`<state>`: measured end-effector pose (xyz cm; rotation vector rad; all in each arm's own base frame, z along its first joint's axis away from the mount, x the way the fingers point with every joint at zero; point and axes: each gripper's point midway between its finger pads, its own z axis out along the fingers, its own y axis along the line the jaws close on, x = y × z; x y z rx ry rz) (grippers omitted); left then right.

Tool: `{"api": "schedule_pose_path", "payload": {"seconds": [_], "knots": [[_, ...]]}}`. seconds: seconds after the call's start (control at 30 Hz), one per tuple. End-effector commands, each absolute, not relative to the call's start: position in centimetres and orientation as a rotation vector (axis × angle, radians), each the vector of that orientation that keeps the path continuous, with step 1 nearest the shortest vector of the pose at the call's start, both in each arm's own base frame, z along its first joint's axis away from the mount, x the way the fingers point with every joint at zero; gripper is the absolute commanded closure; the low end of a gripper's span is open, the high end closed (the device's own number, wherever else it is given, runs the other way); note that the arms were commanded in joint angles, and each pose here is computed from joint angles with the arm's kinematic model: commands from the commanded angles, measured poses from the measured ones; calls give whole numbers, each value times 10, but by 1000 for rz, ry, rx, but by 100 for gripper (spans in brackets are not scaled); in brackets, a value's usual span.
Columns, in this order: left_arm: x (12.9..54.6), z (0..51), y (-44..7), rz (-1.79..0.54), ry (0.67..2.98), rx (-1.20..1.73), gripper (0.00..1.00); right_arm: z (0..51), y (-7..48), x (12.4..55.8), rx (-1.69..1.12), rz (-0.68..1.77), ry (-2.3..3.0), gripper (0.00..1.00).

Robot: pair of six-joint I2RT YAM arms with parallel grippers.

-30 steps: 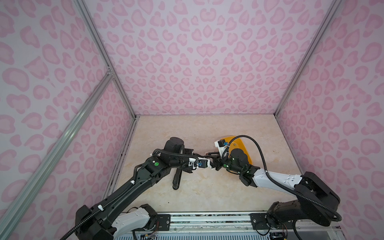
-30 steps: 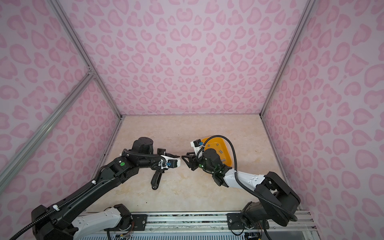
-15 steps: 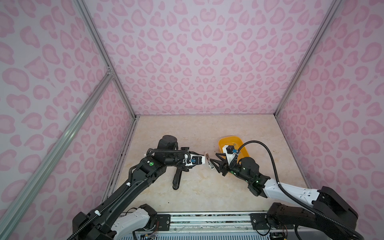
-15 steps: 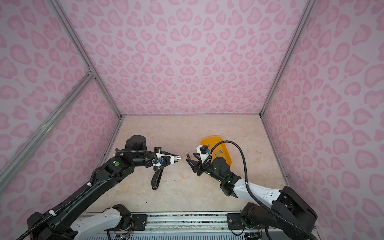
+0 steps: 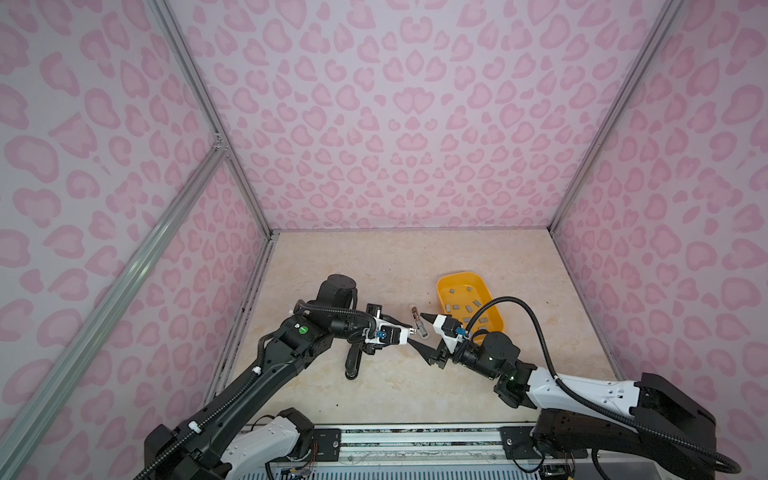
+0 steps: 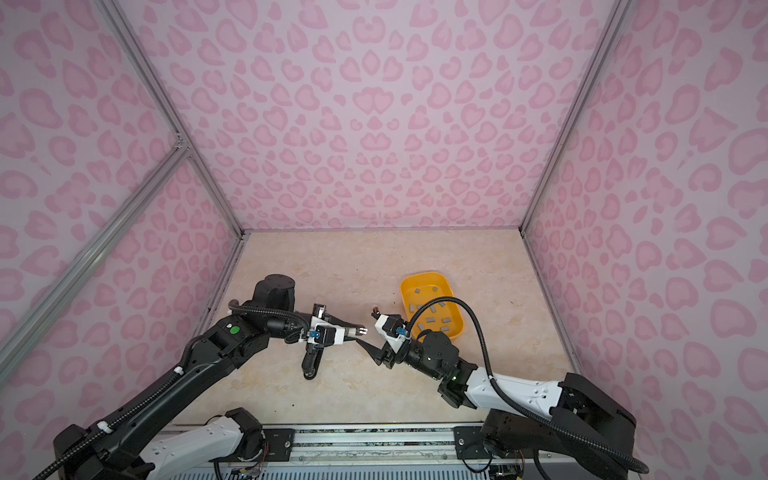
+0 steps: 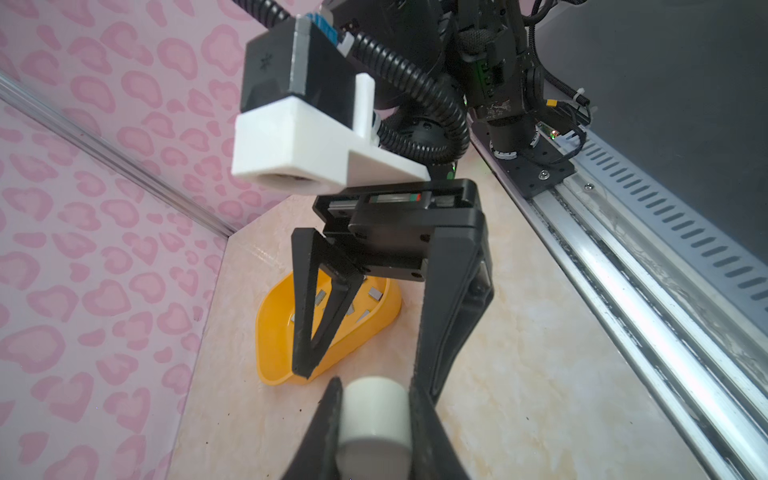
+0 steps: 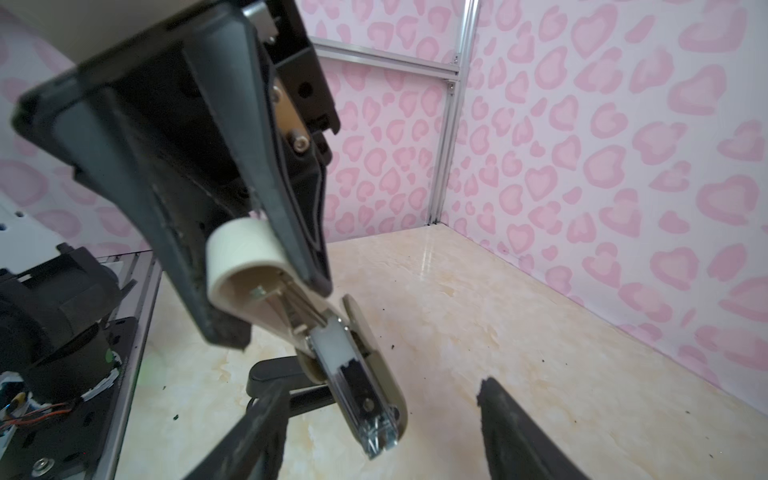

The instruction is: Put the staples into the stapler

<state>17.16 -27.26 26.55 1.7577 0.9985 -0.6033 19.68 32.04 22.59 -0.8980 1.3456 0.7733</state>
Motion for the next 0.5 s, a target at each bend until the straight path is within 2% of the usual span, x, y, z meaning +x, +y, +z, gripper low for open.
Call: {"api": "schedule_pose_path", "payload": {"seconds": [0.0,0.2,0.47], "knots": [[161,263,-276,-635,952,1788,96,220,325,190,-956,750,1328,26],[148,261,-284,-695,928,1835,96,215,332,190,-996,755,1352,23],[145,263,-286,-710,916,1839,96,211,338,188,-1024,770,1356,41]]}}
